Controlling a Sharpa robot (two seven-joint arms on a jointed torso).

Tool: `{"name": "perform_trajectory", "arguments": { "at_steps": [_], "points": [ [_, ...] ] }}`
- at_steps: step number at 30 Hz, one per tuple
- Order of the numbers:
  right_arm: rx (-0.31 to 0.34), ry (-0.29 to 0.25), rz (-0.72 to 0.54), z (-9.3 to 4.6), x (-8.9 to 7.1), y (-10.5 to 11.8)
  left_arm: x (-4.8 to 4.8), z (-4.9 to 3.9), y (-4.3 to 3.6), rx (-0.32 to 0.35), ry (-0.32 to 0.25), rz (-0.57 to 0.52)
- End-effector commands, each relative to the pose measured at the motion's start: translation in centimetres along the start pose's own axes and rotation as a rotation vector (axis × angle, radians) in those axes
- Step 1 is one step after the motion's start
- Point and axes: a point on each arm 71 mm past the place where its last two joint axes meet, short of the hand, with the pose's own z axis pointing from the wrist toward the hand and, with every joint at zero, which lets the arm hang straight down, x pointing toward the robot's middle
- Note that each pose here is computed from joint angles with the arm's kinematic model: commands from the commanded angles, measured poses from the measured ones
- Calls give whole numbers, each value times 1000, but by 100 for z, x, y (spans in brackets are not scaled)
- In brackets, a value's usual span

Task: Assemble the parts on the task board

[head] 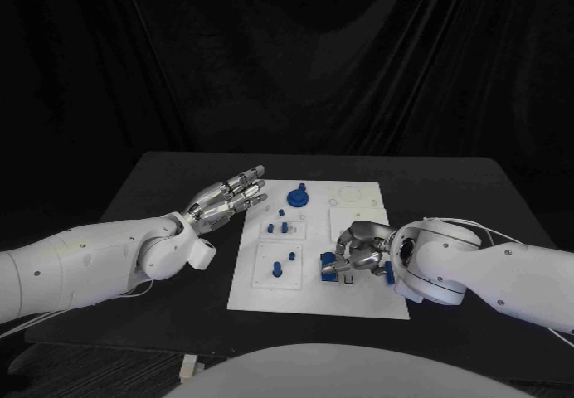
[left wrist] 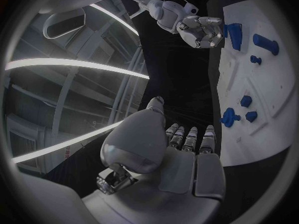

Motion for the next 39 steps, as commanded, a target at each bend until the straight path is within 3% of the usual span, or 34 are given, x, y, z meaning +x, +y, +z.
{"name": "perform_trajectory", "arguments": {
  "at_steps": [1, 17, 39],
  "points": [
    [-8, -4, -35, 19, 15, -6, 13, 1, -2, 9, 8, -14],
    [40, 15, -43, 95, 30, -104, 18, 5, 1, 8, 10, -16],
    [46, 72, -58, 125, 137, -124, 24, 18, 11, 1, 16, -19]
  ]
}}
